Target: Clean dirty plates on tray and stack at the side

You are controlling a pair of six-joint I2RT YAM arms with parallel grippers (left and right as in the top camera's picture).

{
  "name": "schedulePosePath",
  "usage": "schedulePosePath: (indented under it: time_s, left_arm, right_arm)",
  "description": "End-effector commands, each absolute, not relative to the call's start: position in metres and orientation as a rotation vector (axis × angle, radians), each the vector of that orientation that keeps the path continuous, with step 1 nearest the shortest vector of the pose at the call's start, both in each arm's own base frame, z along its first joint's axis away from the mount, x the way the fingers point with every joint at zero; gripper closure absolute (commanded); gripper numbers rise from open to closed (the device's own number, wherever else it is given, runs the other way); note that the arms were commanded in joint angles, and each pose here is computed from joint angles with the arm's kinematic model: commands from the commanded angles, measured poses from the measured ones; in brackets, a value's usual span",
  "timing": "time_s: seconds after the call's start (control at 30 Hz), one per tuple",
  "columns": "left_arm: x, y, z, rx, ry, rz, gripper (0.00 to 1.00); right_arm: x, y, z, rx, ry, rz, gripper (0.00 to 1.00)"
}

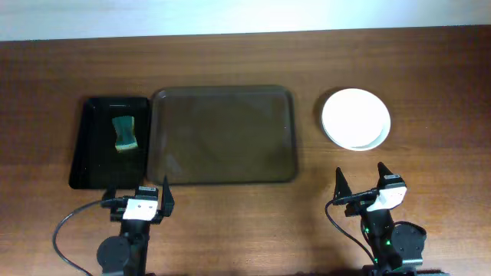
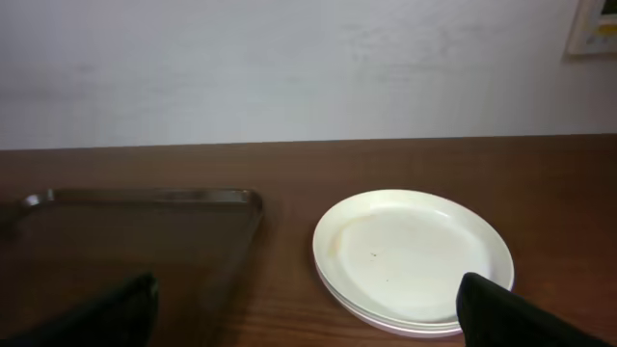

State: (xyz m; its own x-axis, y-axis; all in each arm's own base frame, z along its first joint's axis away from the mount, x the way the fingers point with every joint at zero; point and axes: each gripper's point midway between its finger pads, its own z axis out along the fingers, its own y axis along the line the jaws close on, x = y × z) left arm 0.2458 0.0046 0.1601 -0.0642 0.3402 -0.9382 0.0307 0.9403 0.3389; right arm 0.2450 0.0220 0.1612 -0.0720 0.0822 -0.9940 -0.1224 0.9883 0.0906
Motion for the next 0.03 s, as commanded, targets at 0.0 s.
schedulePosePath:
  time_s: [0.0]
  left_arm:
    - [0.2458,0.0052,0.158,0.297,1.623,0.275,0.01]
  right_arm:
    - [0.2451,0.0195,0.1588,-0.019,1.638,0.161,0.02]
